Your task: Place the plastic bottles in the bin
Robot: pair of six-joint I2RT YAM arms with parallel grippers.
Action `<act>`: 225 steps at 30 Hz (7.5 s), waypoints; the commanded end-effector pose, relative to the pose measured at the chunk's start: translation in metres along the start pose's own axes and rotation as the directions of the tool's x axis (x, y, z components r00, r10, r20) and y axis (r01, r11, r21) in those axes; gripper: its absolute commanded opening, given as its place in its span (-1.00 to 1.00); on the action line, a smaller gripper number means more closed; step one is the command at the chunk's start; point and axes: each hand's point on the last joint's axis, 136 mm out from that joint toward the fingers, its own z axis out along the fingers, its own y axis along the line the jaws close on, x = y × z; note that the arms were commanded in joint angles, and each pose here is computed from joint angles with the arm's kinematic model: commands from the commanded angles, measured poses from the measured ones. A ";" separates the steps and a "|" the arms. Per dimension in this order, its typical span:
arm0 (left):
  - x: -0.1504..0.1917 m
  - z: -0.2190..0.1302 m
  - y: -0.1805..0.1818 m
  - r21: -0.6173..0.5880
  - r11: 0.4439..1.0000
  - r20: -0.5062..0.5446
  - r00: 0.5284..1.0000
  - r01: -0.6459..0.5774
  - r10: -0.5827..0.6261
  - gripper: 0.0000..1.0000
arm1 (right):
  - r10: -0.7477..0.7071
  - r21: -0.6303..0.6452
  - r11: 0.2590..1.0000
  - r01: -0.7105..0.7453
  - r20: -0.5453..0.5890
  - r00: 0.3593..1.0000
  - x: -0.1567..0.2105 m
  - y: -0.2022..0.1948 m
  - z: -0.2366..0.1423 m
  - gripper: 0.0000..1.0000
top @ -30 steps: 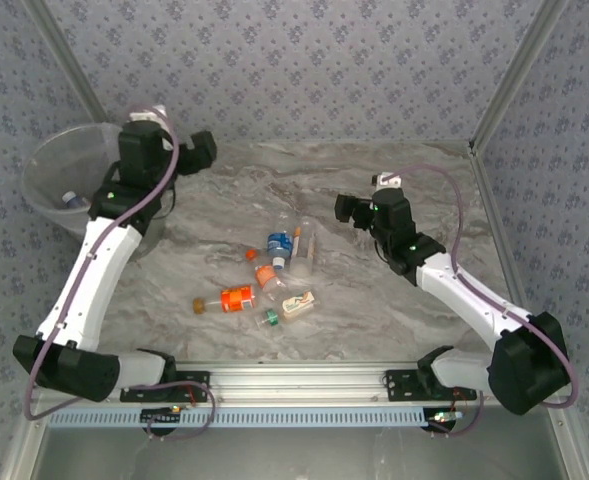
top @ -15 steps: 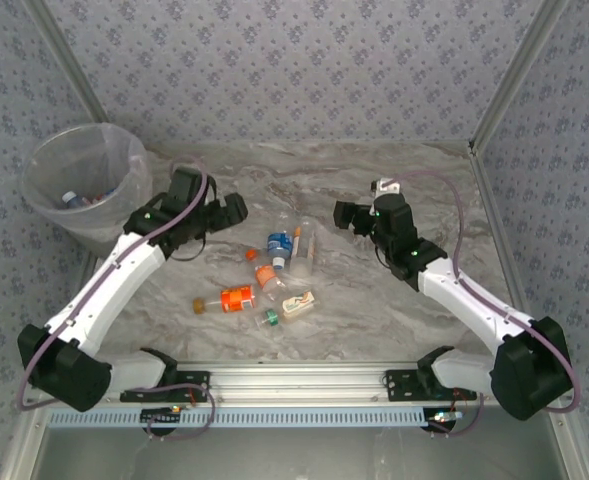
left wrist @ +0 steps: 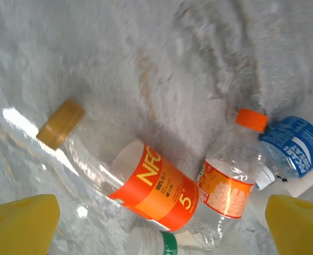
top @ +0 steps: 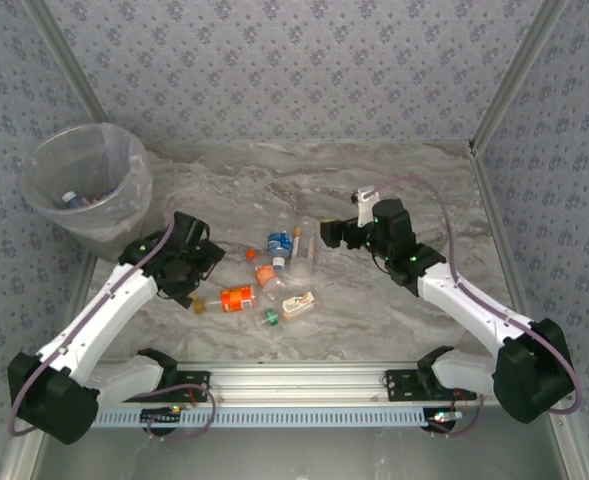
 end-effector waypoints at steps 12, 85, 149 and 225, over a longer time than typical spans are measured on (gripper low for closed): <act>0.042 0.062 0.029 -0.095 0.878 -0.124 0.869 0.469 -0.478 0.99 | -0.384 -0.361 0.858 0.366 0.024 0.923 0.033 0.088 -0.025 1.00; -0.073 -0.018 -0.041 0.094 0.956 0.503 0.842 -0.279 0.196 -1.00 | -0.654 -0.421 0.653 0.629 0.105 0.749 0.031 0.145 -0.006 1.00; -0.339 -0.183 -0.088 -0.236 0.938 0.790 0.511 -0.254 0.337 -0.88 | -0.564 -0.287 0.761 0.582 0.149 0.812 -0.025 0.129 0.004 1.00; 0.102 0.105 -0.087 0.167 0.786 -0.150 0.773 -0.595 0.617 0.99 | 0.159 0.352 0.922 -0.162 0.038 0.987 0.025 -0.029 -0.003 1.00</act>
